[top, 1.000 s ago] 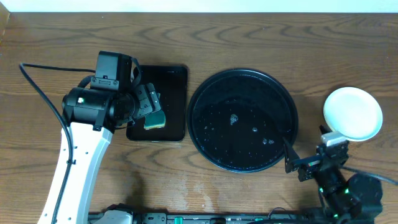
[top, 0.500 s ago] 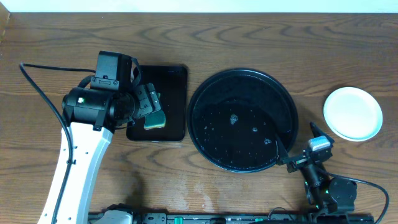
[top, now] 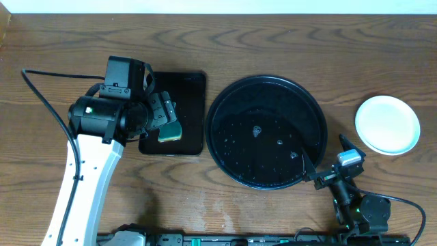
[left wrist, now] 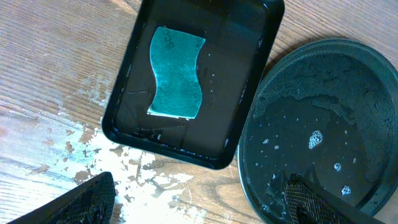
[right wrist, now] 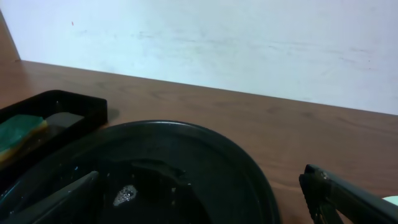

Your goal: Clean dirty plates on tray and stack at the side

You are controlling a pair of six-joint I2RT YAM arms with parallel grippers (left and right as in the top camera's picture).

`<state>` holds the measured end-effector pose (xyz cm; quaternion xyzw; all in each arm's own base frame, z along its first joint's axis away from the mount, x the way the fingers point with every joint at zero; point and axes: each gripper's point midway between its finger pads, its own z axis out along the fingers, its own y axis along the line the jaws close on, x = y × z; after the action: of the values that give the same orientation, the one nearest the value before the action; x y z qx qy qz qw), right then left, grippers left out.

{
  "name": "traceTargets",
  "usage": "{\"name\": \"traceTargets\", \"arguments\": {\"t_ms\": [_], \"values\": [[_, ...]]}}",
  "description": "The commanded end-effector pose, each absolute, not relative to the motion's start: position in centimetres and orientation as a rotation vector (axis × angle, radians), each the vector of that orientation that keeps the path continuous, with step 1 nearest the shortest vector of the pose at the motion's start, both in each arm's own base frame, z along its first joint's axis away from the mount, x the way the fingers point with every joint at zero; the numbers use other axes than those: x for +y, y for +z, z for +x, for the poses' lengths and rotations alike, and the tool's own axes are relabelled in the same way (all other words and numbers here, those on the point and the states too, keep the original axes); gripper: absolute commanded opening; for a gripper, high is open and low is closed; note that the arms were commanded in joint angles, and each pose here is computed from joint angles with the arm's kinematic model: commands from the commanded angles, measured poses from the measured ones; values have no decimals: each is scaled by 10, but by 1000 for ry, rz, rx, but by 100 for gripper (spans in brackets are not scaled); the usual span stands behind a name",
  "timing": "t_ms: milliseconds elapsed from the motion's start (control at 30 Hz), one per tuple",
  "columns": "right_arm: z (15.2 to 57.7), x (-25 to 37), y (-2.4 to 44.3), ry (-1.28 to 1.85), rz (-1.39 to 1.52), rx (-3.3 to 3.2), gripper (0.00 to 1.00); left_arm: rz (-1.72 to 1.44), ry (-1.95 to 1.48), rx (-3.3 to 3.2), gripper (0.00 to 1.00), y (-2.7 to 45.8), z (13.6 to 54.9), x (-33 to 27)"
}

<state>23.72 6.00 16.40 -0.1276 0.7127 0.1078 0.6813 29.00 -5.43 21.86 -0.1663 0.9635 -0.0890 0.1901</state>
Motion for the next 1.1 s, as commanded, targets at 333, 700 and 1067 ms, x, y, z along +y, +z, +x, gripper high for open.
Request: {"name": "traceTargets", "arguments": {"t_ms": [333, 700, 1067], "values": [[237, 60, 164, 237, -294, 1595, 99, -462, -242, 2681, 88, 225, 290, -51], [237, 60, 164, 237, -294, 1595, 99, -183, -208, 2067, 88, 312, 297, -35], [237, 60, 164, 237, -294, 1595, 99, -185, -249, 1627, 88, 285, 257, -14]]}}
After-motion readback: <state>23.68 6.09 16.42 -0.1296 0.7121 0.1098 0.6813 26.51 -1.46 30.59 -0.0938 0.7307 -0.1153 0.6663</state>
